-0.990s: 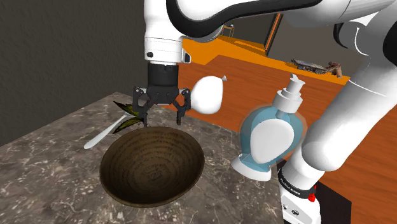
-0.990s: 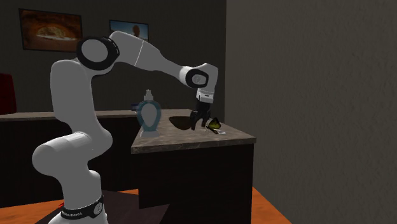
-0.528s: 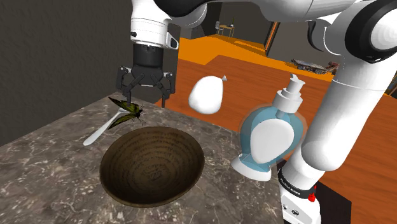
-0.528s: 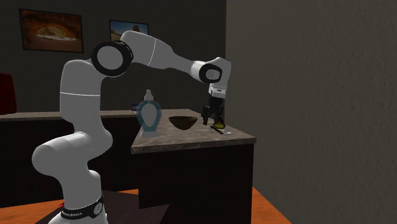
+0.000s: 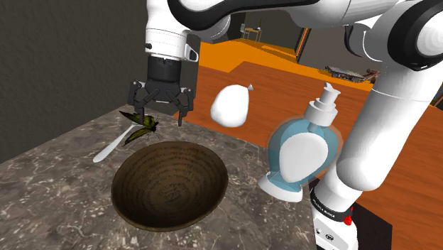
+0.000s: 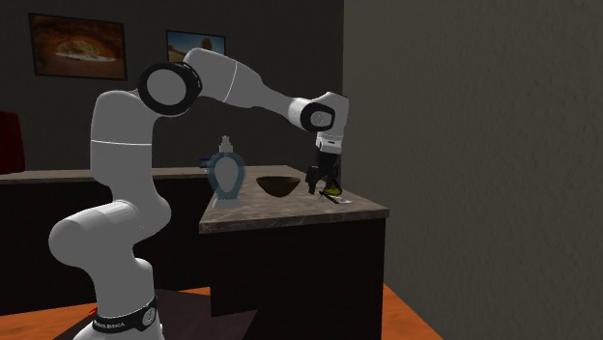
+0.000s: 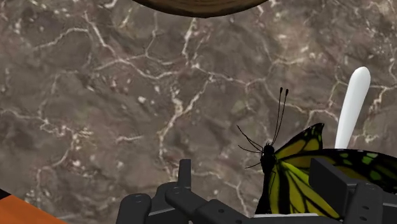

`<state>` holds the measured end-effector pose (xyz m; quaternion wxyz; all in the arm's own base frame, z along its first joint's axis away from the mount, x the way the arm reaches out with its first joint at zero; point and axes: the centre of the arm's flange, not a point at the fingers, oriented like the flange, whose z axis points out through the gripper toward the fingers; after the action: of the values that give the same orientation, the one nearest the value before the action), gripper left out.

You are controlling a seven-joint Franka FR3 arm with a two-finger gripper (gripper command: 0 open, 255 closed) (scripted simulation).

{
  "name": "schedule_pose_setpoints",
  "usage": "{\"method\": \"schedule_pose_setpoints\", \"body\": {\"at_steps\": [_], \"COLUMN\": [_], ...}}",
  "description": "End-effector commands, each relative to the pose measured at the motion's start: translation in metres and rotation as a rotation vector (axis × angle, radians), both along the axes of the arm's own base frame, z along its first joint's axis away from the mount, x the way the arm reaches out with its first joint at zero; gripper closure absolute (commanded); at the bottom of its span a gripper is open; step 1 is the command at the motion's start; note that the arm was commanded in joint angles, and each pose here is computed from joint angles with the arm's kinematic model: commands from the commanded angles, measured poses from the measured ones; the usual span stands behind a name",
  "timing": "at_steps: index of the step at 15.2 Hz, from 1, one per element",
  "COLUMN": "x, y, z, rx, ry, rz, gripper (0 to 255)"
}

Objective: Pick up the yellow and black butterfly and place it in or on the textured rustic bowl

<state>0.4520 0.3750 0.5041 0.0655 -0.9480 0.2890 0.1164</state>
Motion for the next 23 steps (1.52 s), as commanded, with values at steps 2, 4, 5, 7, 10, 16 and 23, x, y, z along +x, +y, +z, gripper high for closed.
{"method": "schedule_pose_setpoints", "body": {"at_steps": [2, 4, 5, 7, 10, 16, 23], "x": [0.000, 0.000, 0.000, -0.001, 0.003, 0.000, 0.000], "y": [0.002, 0.002, 0.002, 0.001, -0.002, 0.002, 0.002], "z": [-0.016, -0.016, -0.016, -0.017, -0.013, -0.016, 0.020], "rx": [-0.010, -0.010, -0.010, -0.009, -0.009, -0.010, -0.010], "ry": [0.024, 0.024, 0.024, 0.024, 0.025, 0.024, 0.024], "rz": [0.003, 0.003, 0.003, 0.003, 0.002, 0.003, 0.003], "gripper": [0, 0, 0, 255, 255, 255, 255]}}
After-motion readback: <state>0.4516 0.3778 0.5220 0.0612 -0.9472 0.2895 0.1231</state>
